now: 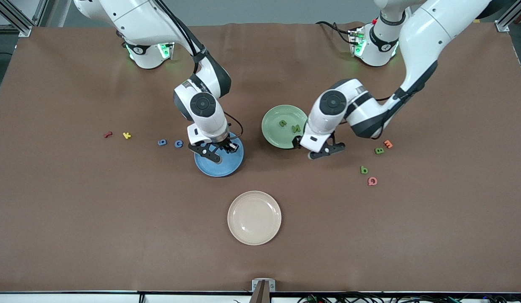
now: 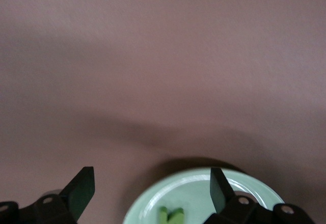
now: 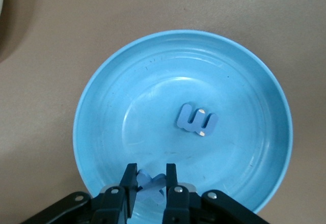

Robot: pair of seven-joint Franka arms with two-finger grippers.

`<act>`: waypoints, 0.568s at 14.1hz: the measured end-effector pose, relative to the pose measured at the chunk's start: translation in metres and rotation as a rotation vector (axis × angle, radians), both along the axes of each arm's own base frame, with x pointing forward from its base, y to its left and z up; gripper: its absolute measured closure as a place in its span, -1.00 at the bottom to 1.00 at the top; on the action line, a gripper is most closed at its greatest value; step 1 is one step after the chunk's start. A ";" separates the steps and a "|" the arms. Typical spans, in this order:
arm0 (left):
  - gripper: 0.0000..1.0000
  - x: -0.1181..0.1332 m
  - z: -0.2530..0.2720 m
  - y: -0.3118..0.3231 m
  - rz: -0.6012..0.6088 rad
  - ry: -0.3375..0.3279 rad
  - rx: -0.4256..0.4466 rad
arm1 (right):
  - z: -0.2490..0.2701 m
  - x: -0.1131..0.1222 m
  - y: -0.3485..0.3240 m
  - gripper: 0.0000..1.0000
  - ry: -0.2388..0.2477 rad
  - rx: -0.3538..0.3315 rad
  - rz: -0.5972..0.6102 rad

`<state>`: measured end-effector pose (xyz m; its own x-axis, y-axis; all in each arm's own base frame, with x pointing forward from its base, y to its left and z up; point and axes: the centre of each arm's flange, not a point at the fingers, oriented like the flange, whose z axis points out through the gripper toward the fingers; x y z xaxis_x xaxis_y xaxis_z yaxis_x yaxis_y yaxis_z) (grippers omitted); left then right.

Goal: Sort letters by color into matching plates
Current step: 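Drop the green u on the green plate while the right drops x on blue plate, then reach the left gripper to green q while the right gripper reaches blue 6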

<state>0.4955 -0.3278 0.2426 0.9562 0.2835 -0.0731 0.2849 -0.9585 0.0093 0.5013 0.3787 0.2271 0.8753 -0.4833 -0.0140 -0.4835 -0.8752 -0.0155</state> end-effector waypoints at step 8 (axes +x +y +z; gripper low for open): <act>-0.99 0.058 0.005 0.086 -0.112 -0.097 0.055 | 0.009 0.018 -0.020 -1.00 0.035 -0.042 0.055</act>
